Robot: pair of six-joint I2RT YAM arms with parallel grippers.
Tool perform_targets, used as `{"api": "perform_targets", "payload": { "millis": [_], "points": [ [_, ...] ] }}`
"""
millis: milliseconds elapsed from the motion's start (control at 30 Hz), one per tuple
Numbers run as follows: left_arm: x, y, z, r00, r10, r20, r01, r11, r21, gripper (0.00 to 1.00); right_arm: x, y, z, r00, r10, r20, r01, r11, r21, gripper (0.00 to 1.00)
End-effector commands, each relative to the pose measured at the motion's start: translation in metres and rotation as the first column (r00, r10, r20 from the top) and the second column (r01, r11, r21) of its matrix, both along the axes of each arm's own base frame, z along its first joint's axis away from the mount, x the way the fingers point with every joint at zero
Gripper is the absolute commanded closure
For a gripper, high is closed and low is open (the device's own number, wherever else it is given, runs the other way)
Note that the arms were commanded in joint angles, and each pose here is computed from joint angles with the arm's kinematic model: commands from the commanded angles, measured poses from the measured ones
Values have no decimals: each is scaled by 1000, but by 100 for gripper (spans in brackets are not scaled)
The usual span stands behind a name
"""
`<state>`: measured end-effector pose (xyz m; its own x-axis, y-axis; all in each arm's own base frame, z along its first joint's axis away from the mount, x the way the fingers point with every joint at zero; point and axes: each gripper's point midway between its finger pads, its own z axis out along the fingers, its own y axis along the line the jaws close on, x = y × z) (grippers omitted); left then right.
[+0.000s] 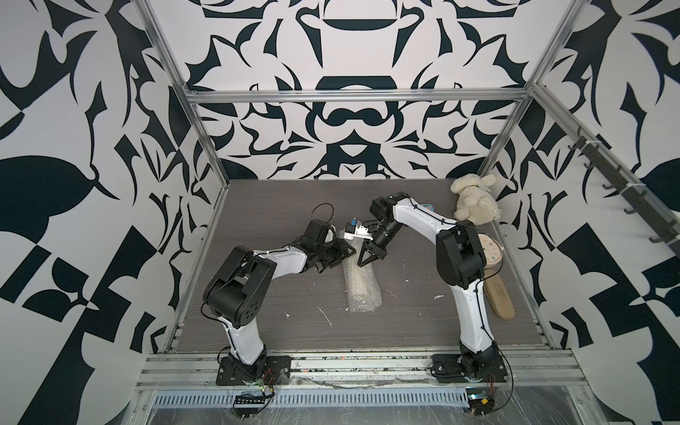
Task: Wrap vases in bubble wrap
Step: Stick the tape on the bubble wrap.
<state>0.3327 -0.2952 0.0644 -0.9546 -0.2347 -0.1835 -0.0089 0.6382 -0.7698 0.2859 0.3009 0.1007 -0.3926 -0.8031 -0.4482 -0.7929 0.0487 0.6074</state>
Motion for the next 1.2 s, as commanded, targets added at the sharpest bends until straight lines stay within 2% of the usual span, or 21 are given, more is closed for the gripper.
{"api": "perform_targets", "payload": {
  "millis": [0, 133, 333, 633, 1067, 1167],
  "points": [
    [-8, 0, -10, 999, -40, -13, 40, 999, 4, 49, -5, -5, 16, 998, 51, 28, -51, 999, -3, 100],
    [-8, 1, -13, 999, -43, -14, 43, 999, 16, 49, -6, -12, 18, 996, 66, 51, -64, 997, -38, 100],
    [-9, 4, -17, 999, -40, -11, 41, 999, 36, 50, 1, -16, 32, 993, 69, 92, -67, 997, -33, 100],
    [-7, 4, -11, 999, -49, 6, 49, 998, 37, 50, 3, -13, 11, 993, 111, 29, -109, 992, -60, 100],
    [-8, 3, -9, 999, -50, 13, 50, 998, 25, 50, 0, 1, 0, 993, 117, 16, -116, 991, -69, 100],
    [-9, 4, -9, 999, -50, 12, 50, 998, 26, 51, 1, -2, 5, 993, 110, 50, -106, 991, -76, 100]
  ]
}}
